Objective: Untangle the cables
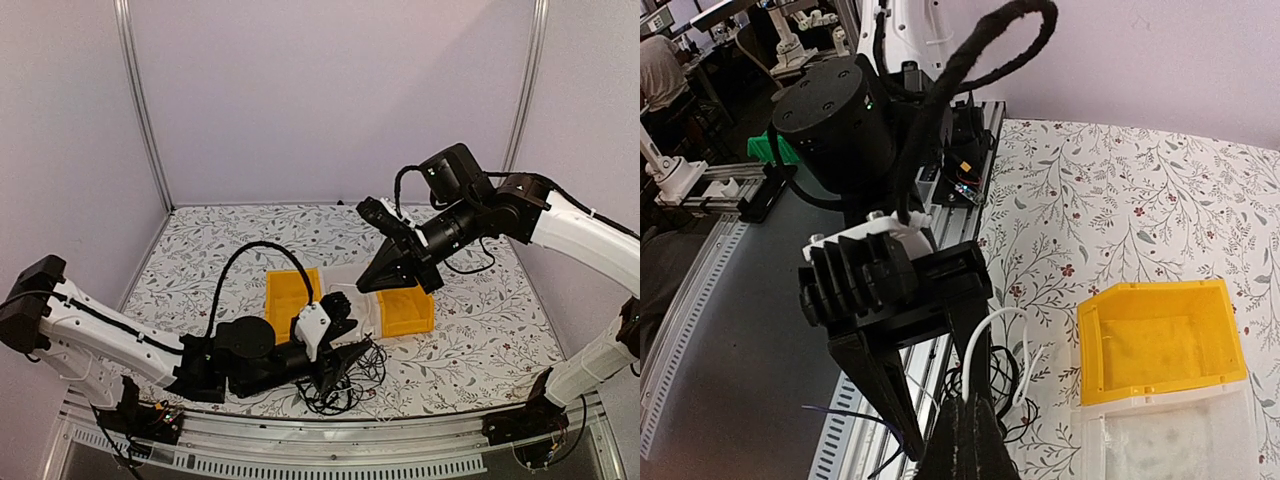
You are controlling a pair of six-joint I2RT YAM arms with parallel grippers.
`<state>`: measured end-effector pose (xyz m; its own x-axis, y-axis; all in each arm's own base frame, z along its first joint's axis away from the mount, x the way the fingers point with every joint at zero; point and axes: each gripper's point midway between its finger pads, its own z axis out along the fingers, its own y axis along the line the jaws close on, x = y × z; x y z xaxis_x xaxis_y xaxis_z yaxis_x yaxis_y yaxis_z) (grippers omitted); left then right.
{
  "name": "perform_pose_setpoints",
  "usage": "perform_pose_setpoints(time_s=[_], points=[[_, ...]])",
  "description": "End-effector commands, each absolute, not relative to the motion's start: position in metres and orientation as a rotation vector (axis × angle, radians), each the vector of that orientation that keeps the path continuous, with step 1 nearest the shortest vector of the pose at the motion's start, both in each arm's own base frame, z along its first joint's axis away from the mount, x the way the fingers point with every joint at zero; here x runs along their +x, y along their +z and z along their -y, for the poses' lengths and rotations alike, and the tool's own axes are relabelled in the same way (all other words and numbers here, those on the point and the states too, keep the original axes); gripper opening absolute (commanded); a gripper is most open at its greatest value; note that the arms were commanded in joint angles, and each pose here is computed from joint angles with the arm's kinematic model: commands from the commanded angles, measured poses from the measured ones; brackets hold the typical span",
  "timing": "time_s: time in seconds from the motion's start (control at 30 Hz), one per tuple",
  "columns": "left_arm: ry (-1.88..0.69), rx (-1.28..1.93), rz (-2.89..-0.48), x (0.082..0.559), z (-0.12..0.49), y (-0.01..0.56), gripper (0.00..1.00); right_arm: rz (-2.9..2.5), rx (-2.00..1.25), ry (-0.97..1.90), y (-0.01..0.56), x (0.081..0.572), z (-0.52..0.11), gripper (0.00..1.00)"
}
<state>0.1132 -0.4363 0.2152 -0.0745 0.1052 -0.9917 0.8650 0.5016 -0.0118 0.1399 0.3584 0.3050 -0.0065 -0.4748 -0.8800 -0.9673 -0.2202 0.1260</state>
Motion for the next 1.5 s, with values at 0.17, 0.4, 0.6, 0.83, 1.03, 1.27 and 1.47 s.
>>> perform_pose_setpoints(time_s=[0.17,0.4,0.6,0.83,1.03,1.27,1.47], points=[[-0.751,0.837,-1.503,0.130,0.452,0.207,0.27,-1.404,-1.747,1.265,0.330,0.124,-0.354,0.00],[-0.788,1.030,-1.495,0.113,0.469,0.163,0.16,-1.190,-1.767,1.268,0.403,0.106,-0.343,0.00],[-0.786,1.133,-1.540,0.104,0.474,0.127,0.07,-1.000,-1.718,1.174,0.473,0.097,-0.329,0.00],[-0.753,1.176,-1.585,0.101,0.470,0.106,0.00,-0.907,-1.704,1.149,0.502,0.093,-0.326,0.00],[-0.705,1.190,-1.613,0.093,0.448,0.103,0.00,-0.980,-1.711,1.121,0.479,0.104,-0.332,0.00],[-0.653,1.190,-1.662,0.082,0.426,0.115,0.24,-1.166,-1.699,1.079,0.418,0.128,-0.338,0.00],[-0.675,1.009,-1.648,0.086,0.411,0.165,0.52,-1.302,-1.722,1.072,0.356,0.134,-0.335,0.00]])
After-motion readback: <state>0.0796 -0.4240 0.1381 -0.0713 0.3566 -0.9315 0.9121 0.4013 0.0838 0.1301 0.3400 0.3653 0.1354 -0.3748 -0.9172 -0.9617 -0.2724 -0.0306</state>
